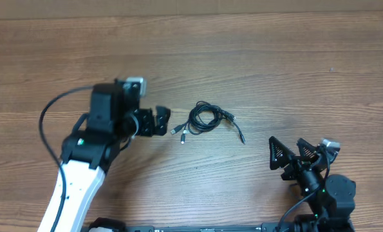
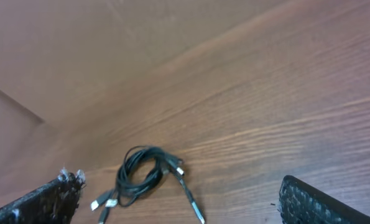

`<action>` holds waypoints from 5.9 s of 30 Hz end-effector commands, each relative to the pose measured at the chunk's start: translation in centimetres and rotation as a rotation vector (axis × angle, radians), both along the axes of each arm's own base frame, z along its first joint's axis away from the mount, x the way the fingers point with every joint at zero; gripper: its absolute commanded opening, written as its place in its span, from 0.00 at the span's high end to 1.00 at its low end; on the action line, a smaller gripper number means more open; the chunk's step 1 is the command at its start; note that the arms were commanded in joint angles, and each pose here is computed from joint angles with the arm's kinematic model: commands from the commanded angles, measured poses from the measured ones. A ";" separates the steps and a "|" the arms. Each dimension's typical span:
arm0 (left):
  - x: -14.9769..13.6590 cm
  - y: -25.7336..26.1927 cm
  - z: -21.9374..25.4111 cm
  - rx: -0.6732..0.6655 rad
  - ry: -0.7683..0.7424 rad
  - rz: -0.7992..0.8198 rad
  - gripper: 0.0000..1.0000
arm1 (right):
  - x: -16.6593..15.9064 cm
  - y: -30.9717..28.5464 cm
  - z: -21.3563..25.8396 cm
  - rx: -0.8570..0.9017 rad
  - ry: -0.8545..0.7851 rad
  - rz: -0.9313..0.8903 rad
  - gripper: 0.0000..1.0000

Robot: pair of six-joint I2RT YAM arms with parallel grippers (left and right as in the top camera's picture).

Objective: Untangle cables

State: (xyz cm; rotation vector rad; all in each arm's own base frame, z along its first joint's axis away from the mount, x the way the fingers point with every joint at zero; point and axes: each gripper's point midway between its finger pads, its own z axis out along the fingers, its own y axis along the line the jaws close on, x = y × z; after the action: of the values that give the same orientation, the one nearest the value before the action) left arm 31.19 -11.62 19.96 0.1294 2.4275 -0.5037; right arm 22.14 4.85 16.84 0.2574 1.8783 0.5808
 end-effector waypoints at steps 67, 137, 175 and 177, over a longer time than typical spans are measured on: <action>5.6 -10.5 -18.6 0.157 0.271 -0.284 0.56 | 3.4 0.9 0.8 -0.021 0.599 0.057 0.00; -2.7 -20.1 -5.2 -0.349 0.232 -0.877 0.96 | 3.9 8.9 -5.3 -0.054 0.721 0.599 0.72; 2.2 -12.0 -11.9 0.185 0.318 -0.382 0.96 | 3.4 -1.8 -9.2 -0.261 0.994 -0.136 0.96; 2.2 -12.0 -11.9 0.184 0.317 -0.382 0.96 | 3.0 -2.8 -9.3 -0.259 1.015 -0.222 0.96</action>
State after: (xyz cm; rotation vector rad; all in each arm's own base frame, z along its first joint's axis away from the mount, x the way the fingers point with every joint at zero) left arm 31.90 -24.67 7.13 0.7039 2.7980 -0.5869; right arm 24.64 5.01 7.24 0.4498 2.8956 0.2188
